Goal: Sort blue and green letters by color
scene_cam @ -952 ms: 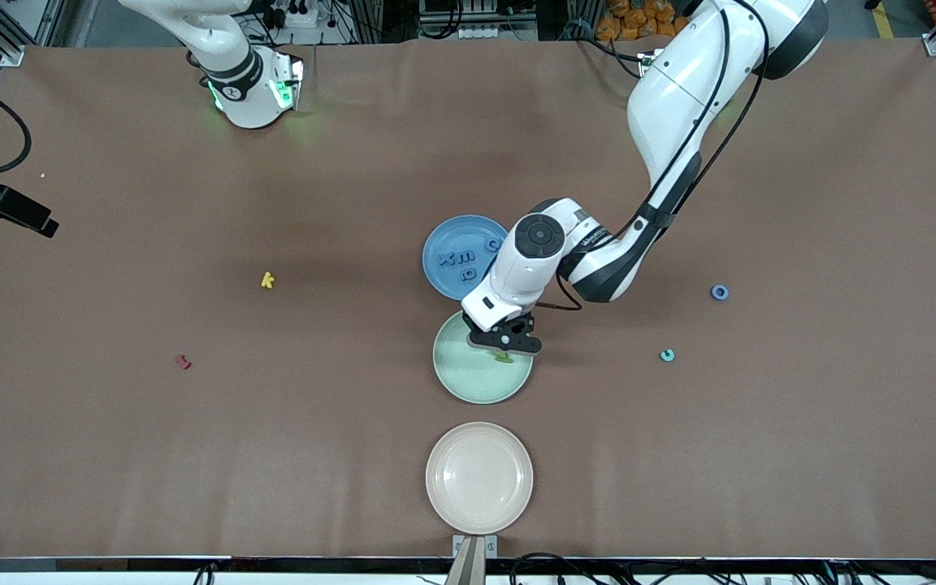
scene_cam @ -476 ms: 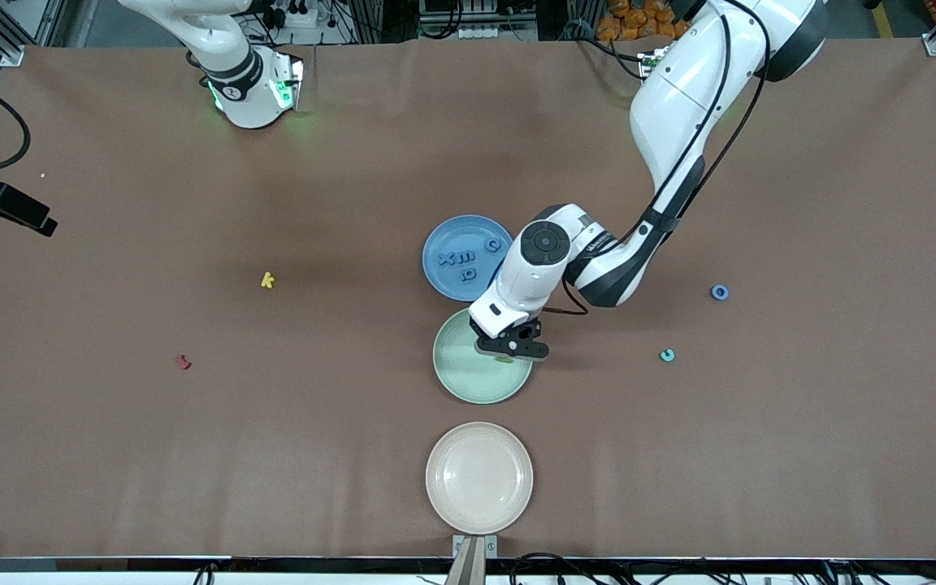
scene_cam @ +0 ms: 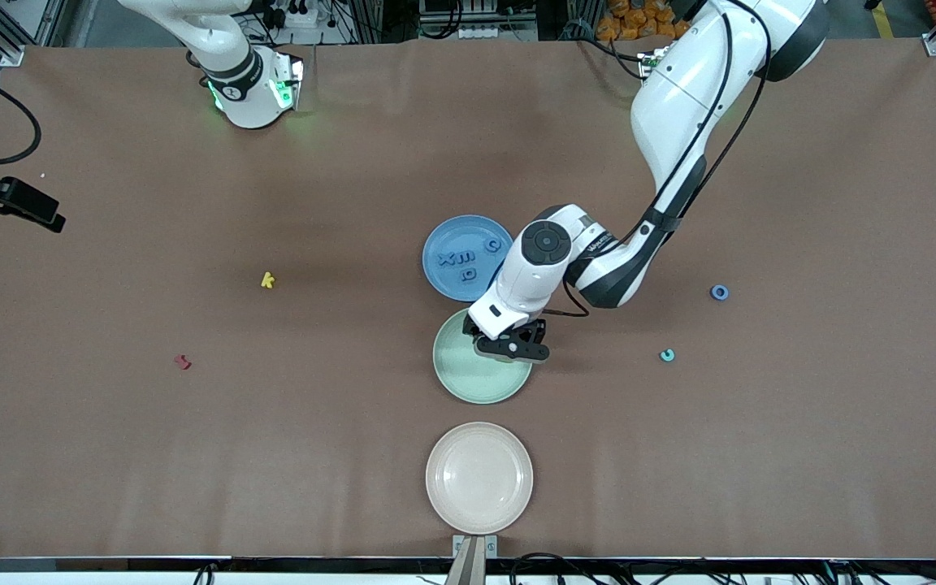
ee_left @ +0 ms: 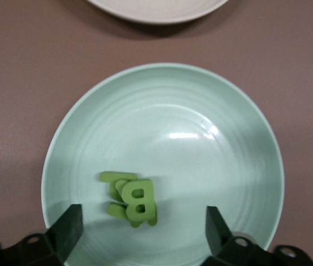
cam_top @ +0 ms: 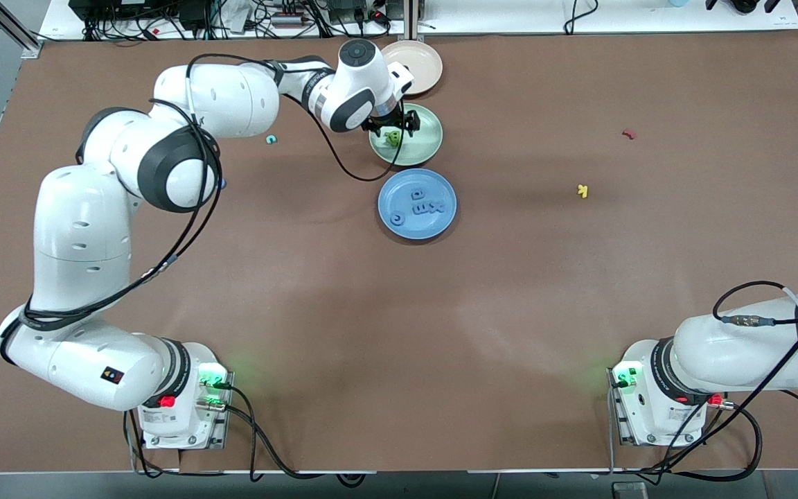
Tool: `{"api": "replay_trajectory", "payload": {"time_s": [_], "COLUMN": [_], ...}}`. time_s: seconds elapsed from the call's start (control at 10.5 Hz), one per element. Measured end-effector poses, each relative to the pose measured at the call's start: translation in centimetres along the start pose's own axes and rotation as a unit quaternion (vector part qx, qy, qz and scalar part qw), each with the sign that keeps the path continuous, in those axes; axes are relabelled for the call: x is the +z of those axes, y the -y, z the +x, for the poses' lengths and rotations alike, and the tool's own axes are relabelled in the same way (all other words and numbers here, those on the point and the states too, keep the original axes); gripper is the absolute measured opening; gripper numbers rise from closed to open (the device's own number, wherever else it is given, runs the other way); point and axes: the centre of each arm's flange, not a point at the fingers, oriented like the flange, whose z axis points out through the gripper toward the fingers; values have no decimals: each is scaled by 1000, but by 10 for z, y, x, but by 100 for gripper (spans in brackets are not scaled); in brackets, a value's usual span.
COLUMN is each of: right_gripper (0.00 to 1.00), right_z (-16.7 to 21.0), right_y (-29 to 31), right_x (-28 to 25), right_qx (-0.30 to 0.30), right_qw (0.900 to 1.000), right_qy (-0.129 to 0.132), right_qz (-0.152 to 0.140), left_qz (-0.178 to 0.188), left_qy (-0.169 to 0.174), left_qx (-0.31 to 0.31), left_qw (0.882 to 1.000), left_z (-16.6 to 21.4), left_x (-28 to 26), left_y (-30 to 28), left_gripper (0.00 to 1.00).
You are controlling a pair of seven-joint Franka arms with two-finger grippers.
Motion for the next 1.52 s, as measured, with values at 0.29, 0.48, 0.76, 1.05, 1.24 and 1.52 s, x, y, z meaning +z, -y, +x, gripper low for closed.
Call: {"api": "replay_trajectory", "payload": {"time_s": [0.29, 0.48, 0.76, 1.05, 1.24, 1.52], "right_gripper": [100, 100, 100, 100, 100, 100], "right_z": [-2, -2, -2, 0, 0, -1], "right_y": [12, 13, 13, 14, 14, 20], "right_x": [0, 0, 1, 5, 5, 5], "right_qx": [-9, -10, -11, -11, -11, -17], "right_qw": [1000, 1000, 1000, 1000, 1000, 1000], "right_qy": [3, 4, 6, 9, 9, 9], "right_qz": [18, 20, 20, 20, 20, 20], "left_qz": [-8, -11, 18, 57, 77, 109], "left_qy": [-32, -67, -73, -56, -54, -42], "left_qx": [-14, -32, -50, -68, -85, -117], "left_qw": [999, 997, 996, 994, 992, 986], "left_z": [29, 60, 87, 95, 100, 106], "left_x": [-35, -83, -131, -182, -216, -260], "left_y": [10, 32, 76, 100, 120, 161], "left_gripper": [100, 100, 100, 100, 100, 100]}}
